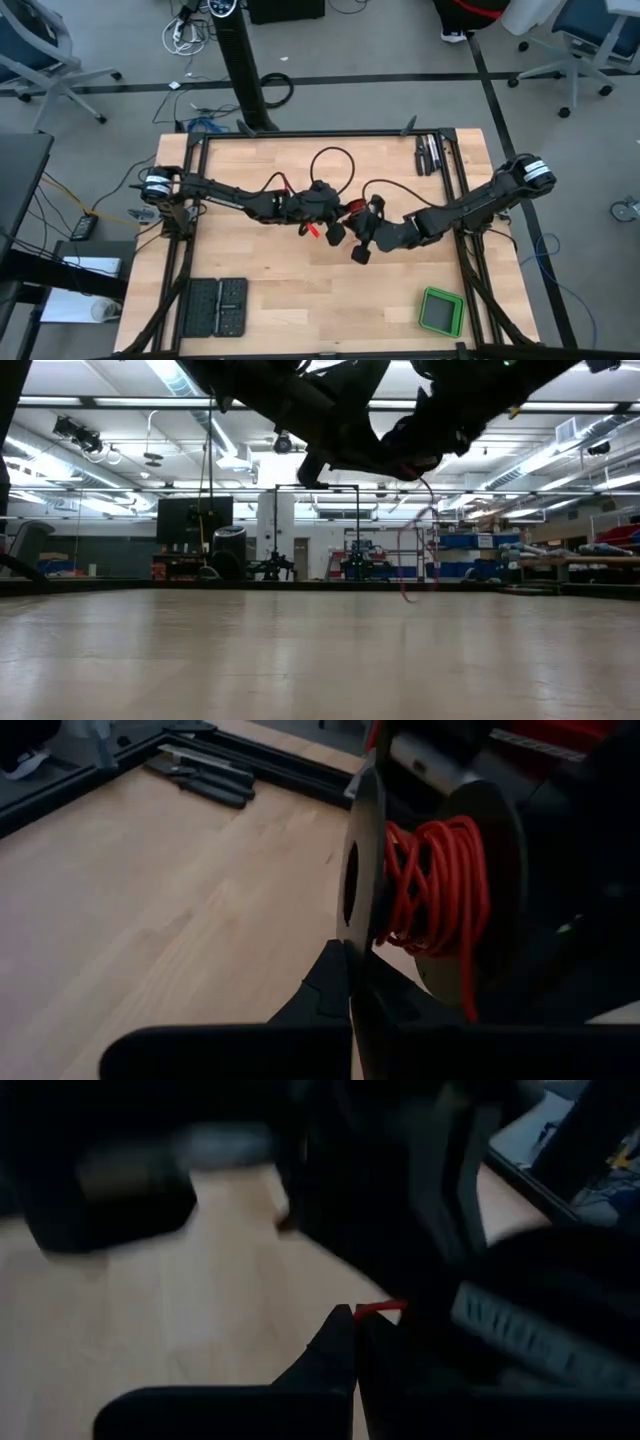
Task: Coil cords
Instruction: Coil the red wire cable onto the black spool
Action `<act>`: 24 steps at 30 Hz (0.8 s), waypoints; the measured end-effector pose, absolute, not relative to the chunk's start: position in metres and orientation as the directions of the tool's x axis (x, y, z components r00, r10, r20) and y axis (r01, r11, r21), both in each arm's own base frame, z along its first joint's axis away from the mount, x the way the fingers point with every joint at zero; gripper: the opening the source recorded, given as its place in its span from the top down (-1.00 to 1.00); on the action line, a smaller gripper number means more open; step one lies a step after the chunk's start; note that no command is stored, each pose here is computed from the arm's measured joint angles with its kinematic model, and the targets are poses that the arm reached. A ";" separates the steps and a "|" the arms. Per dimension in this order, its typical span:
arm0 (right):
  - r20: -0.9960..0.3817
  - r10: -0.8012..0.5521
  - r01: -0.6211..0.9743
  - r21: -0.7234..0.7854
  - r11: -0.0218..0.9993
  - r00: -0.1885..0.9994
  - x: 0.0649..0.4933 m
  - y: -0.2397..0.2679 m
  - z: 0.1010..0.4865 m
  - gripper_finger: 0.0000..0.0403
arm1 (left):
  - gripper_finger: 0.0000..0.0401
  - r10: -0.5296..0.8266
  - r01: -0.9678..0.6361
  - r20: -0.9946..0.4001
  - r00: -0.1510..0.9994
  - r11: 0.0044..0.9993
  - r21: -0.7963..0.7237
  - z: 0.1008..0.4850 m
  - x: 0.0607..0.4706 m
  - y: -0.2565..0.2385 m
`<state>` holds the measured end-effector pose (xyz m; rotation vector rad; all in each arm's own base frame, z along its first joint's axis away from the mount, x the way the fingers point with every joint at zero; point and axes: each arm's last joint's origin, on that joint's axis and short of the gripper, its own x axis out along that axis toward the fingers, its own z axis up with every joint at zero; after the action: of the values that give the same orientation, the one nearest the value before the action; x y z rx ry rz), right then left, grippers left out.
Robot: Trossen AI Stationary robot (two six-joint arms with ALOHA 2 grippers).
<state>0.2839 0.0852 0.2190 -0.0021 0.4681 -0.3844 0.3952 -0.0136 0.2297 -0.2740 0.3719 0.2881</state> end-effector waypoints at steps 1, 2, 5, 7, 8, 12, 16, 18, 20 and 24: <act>-0.446 -0.372 0.370 -0.096 0.924 0.814 0.283 0.087 0.217 1.00 | 1.00 0.217 -0.316 -0.386 0.897 0.924 -0.214 0.230 0.396 -0.014; -0.456 -0.383 0.379 -0.105 0.920 0.804 0.280 0.089 0.215 1.00 | 1.00 0.207 -0.307 -0.384 0.900 0.926 -0.220 0.231 0.396 -0.014; -0.501 -0.424 0.406 -0.151 0.901 0.754 0.269 0.095 0.209 0.97 | 1.00 0.176 -0.280 -0.385 0.906 0.931 -0.233 0.231 0.396 -0.015; -0.548 -0.435 0.419 -0.162 0.893 0.714 0.261 0.096 0.205 0.91 | 1.00 0.166 -0.271 -0.385 0.908 0.933 -0.237 0.231 0.396 -0.015; -0.581 -0.438 0.419 -0.177 0.890 0.686 0.256 0.096 0.202 0.87 | 1.00 0.159 -0.263 -0.379 0.912 0.935 -0.239 0.232 0.396 -0.015; -0.618 -0.442 0.450 -0.155 0.879 0.650 0.244 0.102 0.199 0.68 | 1.00 0.150 -0.239 -0.349 0.925 0.944 -0.226 0.238 0.396 -0.016; -0.580 -0.473 0.491 -0.139 0.860 0.663 0.234 0.111 0.190 0.55 | 1.00 0.136 -0.218 -0.342 0.930 0.952 -0.213 0.239 0.396 -0.016; -0.547 -0.448 0.486 -0.085 0.870 0.707 0.232 0.117 0.186 0.53 | 1.00 0.135 -0.213 -0.333 0.933 0.954 -0.210 0.240 0.397 -0.017; -0.530 -0.429 0.478 -0.051 0.877 0.731 0.230 0.120 0.175 0.54 | 1.00 0.129 -0.203 -0.318 0.939 0.956 -0.213 0.241 0.397 -0.018; -0.493 -0.402 0.468 0.013 0.884 0.772 0.230 0.119 0.162 0.57 | 1.00 0.120 -0.179 -0.281 0.952 0.965 -0.194 0.245 0.398 -0.021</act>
<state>0.2303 0.1193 0.1618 0.1376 0.5023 -0.4727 0.3980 -0.0213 0.2448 -0.2198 0.2711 0.1533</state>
